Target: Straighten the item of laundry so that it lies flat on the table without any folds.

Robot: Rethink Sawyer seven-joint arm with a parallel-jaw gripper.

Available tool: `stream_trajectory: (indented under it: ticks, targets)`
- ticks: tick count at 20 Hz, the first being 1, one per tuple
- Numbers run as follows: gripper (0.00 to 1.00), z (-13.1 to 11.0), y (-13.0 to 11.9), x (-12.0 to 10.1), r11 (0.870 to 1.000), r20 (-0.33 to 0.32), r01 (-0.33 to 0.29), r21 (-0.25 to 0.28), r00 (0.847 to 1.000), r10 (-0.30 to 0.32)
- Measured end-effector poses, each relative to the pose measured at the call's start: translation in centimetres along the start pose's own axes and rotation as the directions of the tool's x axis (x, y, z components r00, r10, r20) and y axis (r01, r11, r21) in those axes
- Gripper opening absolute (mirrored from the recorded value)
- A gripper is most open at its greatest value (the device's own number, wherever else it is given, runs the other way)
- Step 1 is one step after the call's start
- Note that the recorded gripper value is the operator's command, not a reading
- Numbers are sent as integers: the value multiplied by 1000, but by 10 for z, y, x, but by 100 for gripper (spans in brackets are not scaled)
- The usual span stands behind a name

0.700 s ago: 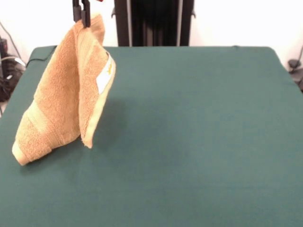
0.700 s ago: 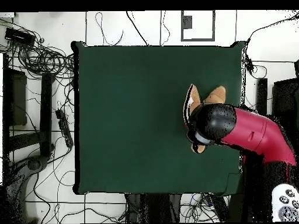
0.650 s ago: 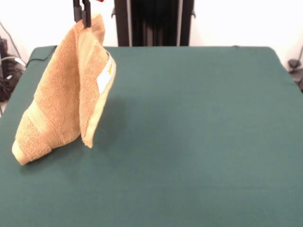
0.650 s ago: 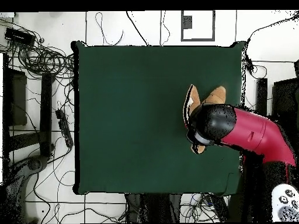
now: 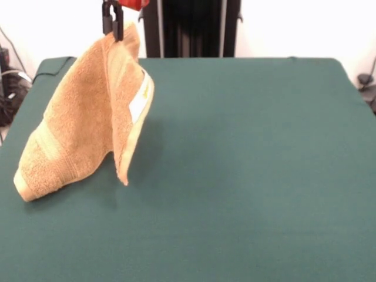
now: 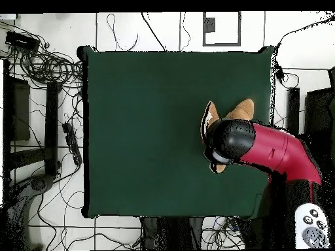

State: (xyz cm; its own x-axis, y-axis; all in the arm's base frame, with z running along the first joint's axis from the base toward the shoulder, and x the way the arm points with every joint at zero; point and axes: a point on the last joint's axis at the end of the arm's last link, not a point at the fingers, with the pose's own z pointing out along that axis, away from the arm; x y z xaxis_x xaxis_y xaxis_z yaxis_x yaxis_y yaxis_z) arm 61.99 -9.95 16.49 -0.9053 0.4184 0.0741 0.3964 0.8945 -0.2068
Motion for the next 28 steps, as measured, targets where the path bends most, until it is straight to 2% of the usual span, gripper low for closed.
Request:
stream_trajectory:
  ticks: [4, 12, 19, 28]
  targets:
    - [0, 6, 3, -3, 1000, 42, 6, -5, 999, -5]
    - [0, 31, 15, -2, 1000, 70, 27, -9, 997, -26]
    - [0, 59, 22, 9, 999, 54, 43, -9, 998, -42]
    - [0, 105, 29, 36, 998, 16, 61, -12, 998, -61]
